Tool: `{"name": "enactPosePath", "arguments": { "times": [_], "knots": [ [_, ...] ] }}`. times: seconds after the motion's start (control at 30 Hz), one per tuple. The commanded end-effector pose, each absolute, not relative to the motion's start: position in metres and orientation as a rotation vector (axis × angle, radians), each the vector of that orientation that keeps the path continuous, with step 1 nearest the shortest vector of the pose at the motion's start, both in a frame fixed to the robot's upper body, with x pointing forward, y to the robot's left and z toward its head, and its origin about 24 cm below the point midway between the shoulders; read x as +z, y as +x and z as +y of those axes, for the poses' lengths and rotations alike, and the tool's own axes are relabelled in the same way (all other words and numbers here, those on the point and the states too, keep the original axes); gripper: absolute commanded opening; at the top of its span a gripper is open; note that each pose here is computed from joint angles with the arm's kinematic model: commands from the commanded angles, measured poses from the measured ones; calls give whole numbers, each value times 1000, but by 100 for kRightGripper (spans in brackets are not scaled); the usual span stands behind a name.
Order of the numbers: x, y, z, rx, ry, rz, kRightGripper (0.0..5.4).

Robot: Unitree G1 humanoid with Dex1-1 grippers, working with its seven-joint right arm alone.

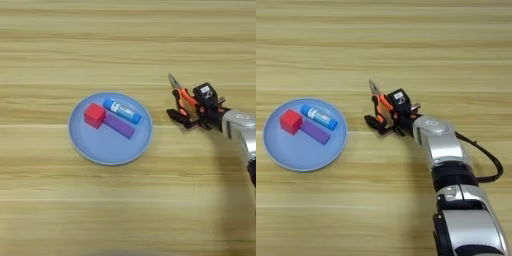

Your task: Move the objects on the table

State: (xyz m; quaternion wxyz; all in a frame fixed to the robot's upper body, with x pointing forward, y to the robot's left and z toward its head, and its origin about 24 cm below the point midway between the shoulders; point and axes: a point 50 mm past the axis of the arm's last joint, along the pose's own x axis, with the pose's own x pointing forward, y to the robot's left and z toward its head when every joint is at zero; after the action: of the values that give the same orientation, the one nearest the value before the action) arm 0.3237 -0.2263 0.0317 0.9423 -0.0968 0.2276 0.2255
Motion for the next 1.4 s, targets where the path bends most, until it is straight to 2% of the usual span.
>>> {"name": "enactPosePath", "arguments": {
  "times": [0.03, 0.2, 0.37, 0.73, 0.93, 1.03, 1.4],
  "knots": [
    [56, 339, -231, 412, -274, 387, 537],
    [50, 340, -236, 390, -256, 418, 537],
    [41, 339, -239, 379, -199, 468, 490],
    [34, 338, -239, 391, -165, 493, 360],
    [34, 339, -237, 395, -152, 487, 352],
    [39, 341, -235, 401, -145, 453, 352],
    [93, 349, -219, 453, -221, 176, 347]
  ]
}}
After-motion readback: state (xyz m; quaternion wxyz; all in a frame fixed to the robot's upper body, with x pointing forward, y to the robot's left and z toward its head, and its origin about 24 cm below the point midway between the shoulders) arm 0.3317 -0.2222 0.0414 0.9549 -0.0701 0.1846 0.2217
